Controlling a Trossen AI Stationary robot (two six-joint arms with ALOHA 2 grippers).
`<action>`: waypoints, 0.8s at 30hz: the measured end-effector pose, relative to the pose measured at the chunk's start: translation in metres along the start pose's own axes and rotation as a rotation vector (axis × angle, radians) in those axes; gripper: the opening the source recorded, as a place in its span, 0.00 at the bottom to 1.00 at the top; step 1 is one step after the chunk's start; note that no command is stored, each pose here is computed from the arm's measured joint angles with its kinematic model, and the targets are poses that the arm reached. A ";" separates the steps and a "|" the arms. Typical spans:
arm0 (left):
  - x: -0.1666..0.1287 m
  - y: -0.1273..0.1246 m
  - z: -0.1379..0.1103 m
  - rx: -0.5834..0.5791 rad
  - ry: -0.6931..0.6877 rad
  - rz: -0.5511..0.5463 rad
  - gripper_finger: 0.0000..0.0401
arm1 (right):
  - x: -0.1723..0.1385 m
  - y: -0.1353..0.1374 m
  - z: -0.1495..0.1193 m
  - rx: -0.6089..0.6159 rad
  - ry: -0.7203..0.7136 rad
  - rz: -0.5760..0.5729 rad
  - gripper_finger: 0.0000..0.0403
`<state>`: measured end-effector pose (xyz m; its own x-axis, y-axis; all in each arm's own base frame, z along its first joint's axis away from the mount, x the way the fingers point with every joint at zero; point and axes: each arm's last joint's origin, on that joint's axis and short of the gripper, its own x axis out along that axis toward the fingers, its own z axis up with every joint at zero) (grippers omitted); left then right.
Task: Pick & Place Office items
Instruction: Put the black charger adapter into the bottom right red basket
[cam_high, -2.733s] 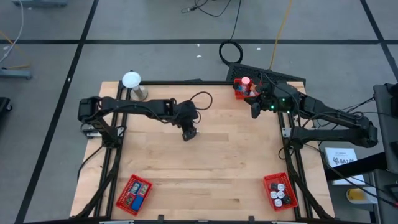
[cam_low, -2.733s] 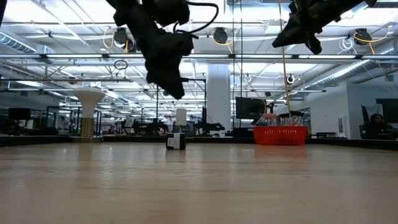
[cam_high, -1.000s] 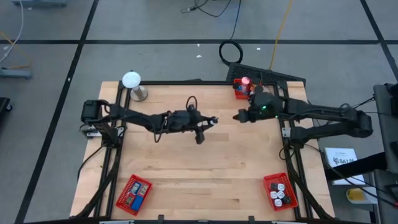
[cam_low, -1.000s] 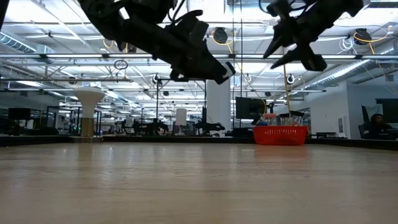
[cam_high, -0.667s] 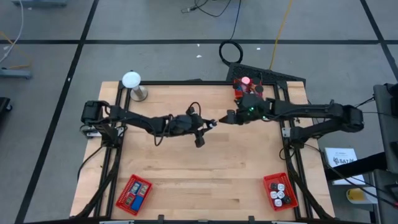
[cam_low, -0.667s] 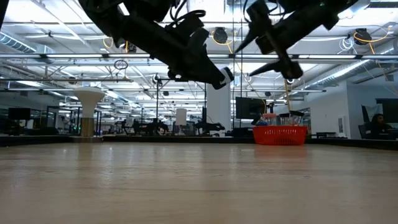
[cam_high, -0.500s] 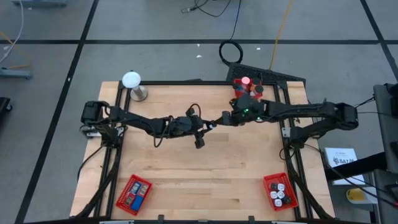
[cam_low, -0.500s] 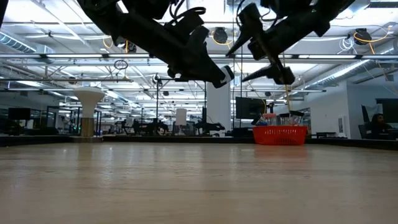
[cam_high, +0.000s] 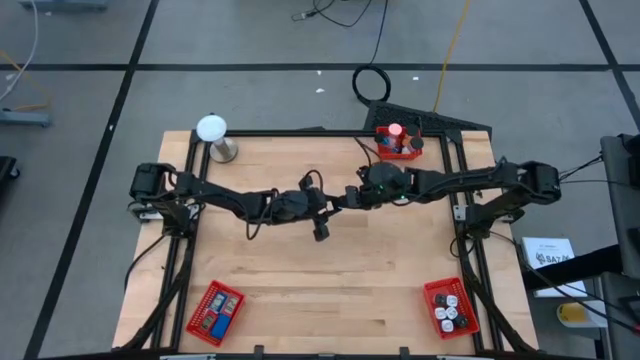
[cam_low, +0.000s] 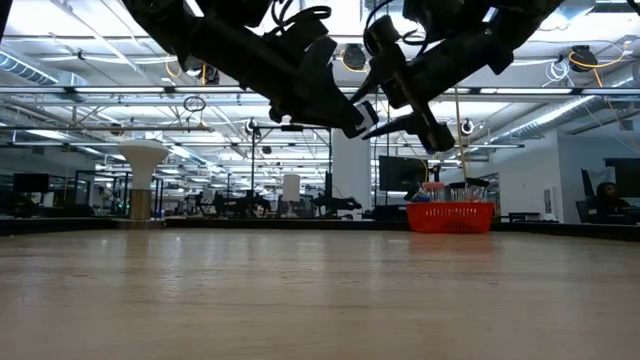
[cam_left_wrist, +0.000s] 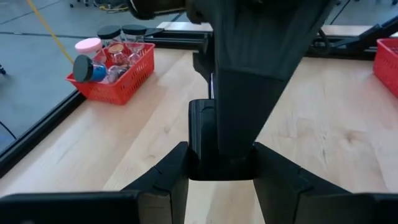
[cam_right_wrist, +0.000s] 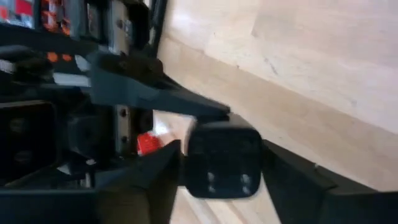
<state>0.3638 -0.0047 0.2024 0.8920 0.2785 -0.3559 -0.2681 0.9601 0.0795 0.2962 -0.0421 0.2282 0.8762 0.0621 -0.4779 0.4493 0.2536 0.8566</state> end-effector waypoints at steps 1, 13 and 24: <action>0.000 0.000 0.000 -0.002 -0.003 0.000 0.35 | 0.000 0.000 -0.001 -0.004 -0.008 -0.005 0.51; -0.011 0.012 0.010 -0.169 0.026 -0.028 0.64 | -0.021 0.006 -0.003 -0.172 -0.028 -0.039 0.35; -0.015 0.038 0.011 -0.235 0.110 -0.100 0.60 | -0.089 0.003 -0.075 -0.495 0.243 -0.291 0.35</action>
<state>0.3440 0.0279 0.2215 0.8766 0.1663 -0.4515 -0.2694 0.9471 -0.1742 0.2059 0.0253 0.2587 0.6392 0.1266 -0.7585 0.4784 0.7068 0.5211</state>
